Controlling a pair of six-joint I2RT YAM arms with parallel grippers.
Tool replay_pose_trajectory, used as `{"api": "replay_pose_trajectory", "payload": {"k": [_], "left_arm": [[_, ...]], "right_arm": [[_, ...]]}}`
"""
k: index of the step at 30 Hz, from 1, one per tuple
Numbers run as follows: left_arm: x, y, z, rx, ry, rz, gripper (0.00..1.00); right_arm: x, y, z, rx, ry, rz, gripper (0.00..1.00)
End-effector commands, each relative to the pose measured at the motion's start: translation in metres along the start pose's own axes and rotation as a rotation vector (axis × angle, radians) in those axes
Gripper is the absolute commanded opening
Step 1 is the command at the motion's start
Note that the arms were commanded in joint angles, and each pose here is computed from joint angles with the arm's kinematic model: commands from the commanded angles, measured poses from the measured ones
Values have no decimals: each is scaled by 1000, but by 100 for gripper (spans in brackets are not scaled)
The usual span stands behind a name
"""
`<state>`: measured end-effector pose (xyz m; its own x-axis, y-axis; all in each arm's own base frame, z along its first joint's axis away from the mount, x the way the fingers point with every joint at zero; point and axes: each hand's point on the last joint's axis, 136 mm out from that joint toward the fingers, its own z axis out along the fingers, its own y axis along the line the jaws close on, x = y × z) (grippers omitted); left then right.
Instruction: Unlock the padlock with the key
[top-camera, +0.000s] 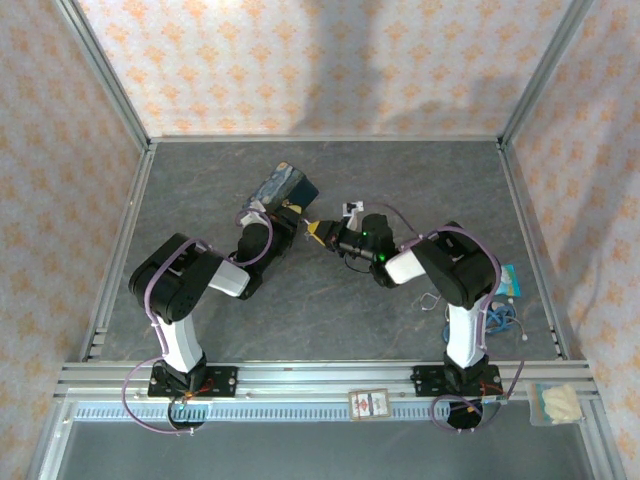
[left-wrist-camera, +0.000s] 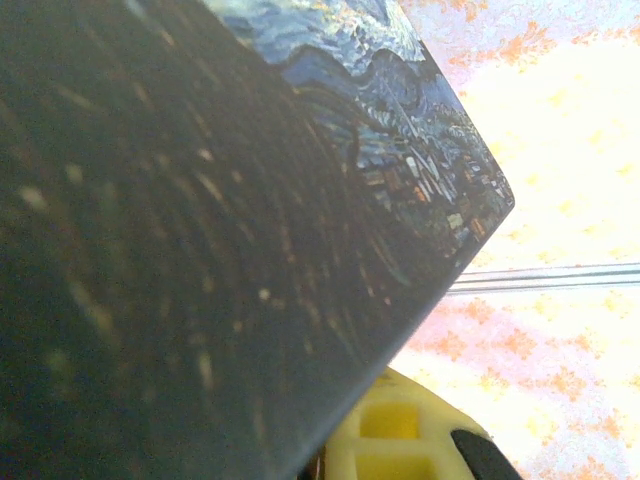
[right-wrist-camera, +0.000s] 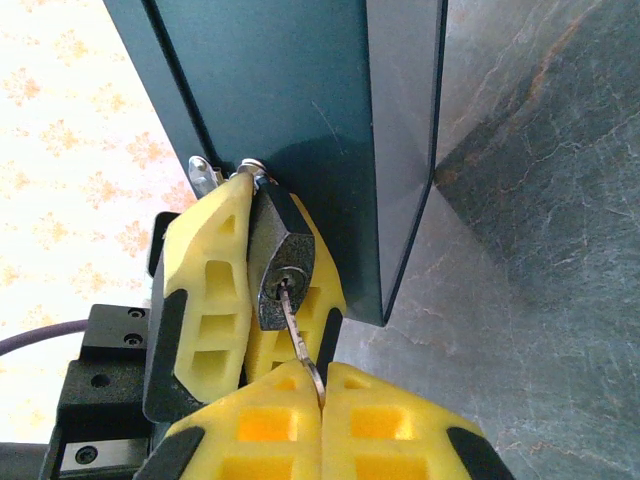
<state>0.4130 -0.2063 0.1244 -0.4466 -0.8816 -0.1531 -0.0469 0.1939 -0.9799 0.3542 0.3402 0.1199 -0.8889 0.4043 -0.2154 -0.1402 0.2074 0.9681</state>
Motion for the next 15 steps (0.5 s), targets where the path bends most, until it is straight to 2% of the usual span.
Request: {"api": "replay_pose_trajectory", "payload": {"k": [1, 8, 15], "left_arm": [[93, -9, -12, 20, 382, 65, 0], [83, -2, -14, -20, 334, 173, 0], [96, -8, -13, 9, 394, 168, 0]], "right_arm": [[-18, 87, 10, -227, -30, -162, 0], [-23, 82, -1, -208, -45, -120, 0], [-34, 72, -5, -217, -61, -111, 0]]}}
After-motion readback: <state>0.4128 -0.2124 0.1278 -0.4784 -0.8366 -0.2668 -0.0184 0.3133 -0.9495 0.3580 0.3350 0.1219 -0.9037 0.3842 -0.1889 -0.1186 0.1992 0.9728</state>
